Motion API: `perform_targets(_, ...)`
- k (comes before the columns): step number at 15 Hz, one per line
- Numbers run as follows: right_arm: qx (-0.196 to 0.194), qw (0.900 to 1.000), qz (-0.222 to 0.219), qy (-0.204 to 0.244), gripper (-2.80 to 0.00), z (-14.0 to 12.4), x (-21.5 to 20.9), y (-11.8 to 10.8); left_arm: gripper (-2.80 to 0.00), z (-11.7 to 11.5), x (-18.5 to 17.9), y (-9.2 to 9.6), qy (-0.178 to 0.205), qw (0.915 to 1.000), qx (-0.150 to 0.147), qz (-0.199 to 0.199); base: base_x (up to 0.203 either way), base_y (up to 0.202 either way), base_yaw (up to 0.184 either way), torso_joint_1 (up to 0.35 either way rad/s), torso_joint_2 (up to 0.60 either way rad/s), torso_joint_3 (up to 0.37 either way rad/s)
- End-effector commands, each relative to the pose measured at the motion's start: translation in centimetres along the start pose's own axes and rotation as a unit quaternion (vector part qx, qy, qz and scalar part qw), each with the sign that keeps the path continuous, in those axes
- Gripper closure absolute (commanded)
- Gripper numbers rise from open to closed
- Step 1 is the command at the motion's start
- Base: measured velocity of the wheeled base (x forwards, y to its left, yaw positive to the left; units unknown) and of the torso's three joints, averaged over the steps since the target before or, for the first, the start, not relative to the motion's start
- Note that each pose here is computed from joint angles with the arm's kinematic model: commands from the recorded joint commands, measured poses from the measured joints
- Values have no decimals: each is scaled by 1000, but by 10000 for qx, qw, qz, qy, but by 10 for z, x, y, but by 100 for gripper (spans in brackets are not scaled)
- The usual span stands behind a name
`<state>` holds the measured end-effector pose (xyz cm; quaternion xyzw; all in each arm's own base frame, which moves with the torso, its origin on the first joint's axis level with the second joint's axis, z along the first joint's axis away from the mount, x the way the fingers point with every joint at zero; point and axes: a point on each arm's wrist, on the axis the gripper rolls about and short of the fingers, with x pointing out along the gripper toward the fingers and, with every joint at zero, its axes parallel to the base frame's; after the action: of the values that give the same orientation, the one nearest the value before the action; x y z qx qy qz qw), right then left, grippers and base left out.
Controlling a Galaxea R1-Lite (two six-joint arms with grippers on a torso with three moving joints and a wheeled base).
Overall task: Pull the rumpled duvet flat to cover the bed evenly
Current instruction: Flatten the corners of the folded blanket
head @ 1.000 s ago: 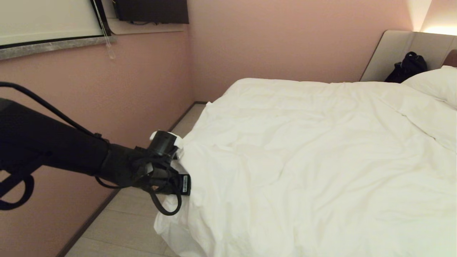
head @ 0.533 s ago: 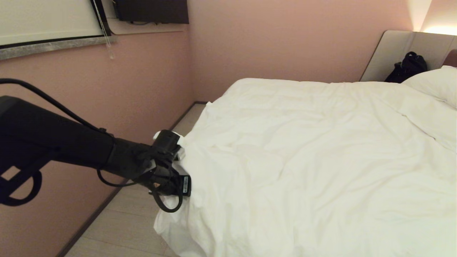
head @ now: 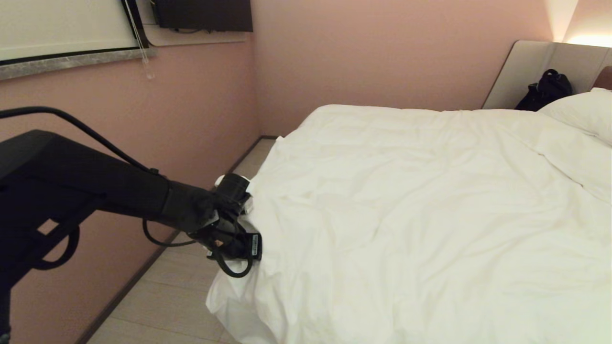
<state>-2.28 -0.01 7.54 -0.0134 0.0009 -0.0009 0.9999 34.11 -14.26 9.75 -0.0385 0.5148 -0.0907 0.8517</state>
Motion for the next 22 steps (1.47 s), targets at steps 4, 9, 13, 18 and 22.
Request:
perform_targets(4, -4, 10000, 2, -1, 0, 0, 0, 0, 0, 2, 13, -2, 206, 9997, -120, -17, 0, 0, 0, 0, 0, 0)
perform_targets(9, -4, 10000, 2, 1, 0, 0, 0, 0, 0, 2, 14, -2, 178, 9997, -164, -4, 0, 0, 0, 0, 0, 0)
perform_targets(13, -4, 10000, 2, 4, 0, 0, 0, 0, 0, 1, 13, 0, 195, 9996, -205, -2, 0, 0, 0, 0, 0, 0)
perform_targets(18, -4, 10000, 2, 7, 0, 0, 0, 0, -280, -1, -4, 3, 100, 9994, -323, 30, 0, 0, 0, 0, 0, 0)
perform_targets(22, -4, 10000, 2, 3, 0, 0, 0, 0, -280, -24, -23, 25, 248, 9985, -431, 211, 0, 0, 0, 0, 0, 0)
